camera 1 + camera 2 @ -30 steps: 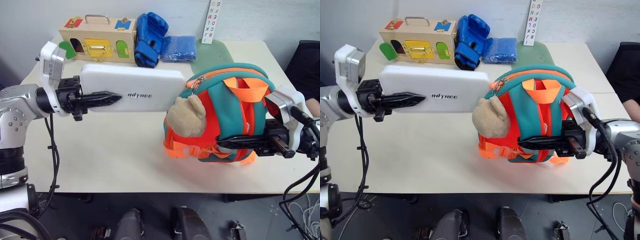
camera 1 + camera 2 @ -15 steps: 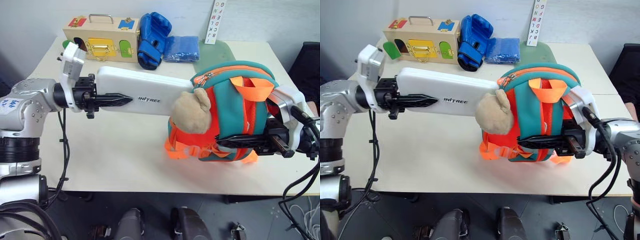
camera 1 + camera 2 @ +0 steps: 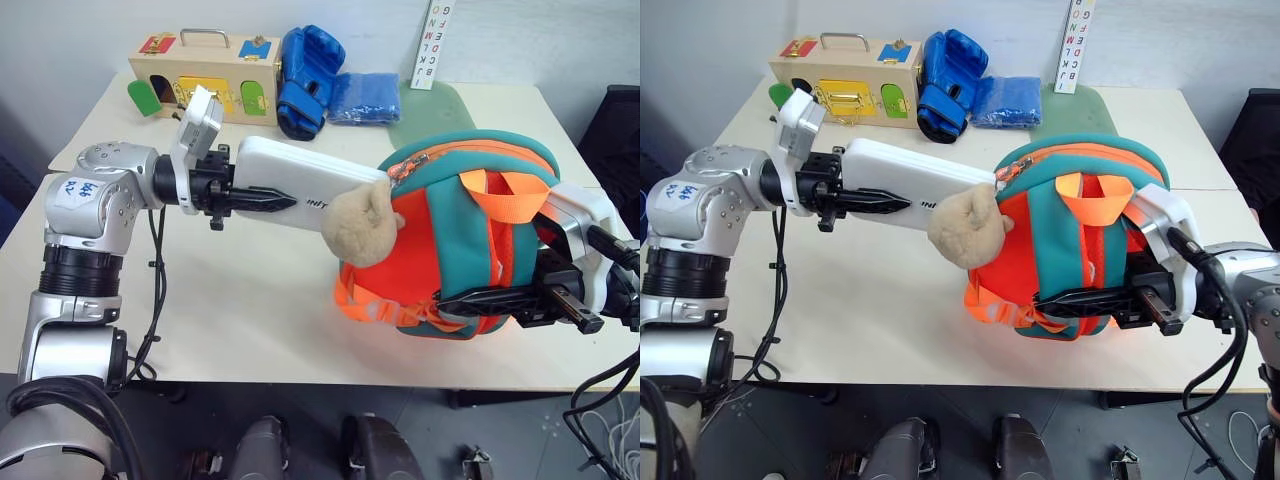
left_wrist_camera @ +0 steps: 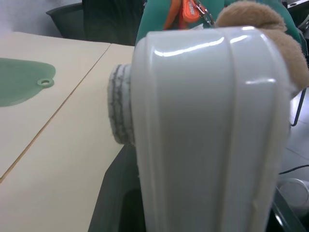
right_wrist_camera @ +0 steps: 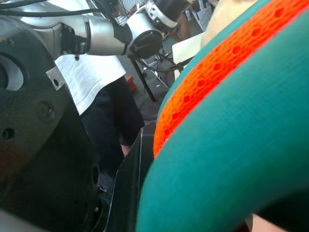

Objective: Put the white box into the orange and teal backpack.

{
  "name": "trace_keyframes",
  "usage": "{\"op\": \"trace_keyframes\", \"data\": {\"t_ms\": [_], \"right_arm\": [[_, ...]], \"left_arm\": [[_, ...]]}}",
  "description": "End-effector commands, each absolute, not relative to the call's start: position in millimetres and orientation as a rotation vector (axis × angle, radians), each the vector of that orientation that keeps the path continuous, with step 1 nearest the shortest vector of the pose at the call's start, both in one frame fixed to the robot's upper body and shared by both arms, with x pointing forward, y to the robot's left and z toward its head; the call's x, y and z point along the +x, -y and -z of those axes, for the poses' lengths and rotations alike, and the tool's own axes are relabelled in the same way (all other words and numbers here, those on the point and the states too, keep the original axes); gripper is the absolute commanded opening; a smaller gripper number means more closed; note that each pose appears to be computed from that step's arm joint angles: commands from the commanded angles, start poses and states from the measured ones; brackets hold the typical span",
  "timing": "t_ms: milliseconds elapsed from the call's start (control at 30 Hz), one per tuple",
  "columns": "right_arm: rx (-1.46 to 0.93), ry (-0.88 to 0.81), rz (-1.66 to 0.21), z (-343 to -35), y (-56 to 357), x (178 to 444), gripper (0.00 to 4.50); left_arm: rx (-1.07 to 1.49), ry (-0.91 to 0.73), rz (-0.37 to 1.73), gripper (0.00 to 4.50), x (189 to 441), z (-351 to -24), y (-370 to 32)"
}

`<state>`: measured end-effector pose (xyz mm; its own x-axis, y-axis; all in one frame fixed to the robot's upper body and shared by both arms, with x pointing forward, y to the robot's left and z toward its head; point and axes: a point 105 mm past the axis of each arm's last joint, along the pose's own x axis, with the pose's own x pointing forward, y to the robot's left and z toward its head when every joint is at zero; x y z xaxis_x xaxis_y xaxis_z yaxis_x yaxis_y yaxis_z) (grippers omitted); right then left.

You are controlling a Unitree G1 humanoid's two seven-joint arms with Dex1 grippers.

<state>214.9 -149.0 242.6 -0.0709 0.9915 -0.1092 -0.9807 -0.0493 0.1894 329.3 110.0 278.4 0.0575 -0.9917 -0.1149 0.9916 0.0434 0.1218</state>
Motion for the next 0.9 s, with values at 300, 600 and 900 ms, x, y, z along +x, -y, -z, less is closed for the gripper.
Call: {"op": "trace_keyframes", "data": {"t_ms": [300,600,900], "right_arm": [[0.004,-0.095,-1.622,-258.9,120.7,229.8,0.02],[0.053,-0.099,-1.541,-251.3,120.7,238.4,0.0],[0.045,-0.106,-1.442,-237.6,120.7,254.3,0.0]], "left_arm": [[0.244,0.021,1.573,1.21,343.1,-234.9,10.5],[0.124,0.012,1.588,3.35,336.6,-241.9,3.7],[0.145,-0.026,1.639,4.48,266.4,-266.3,-90.3]]}}
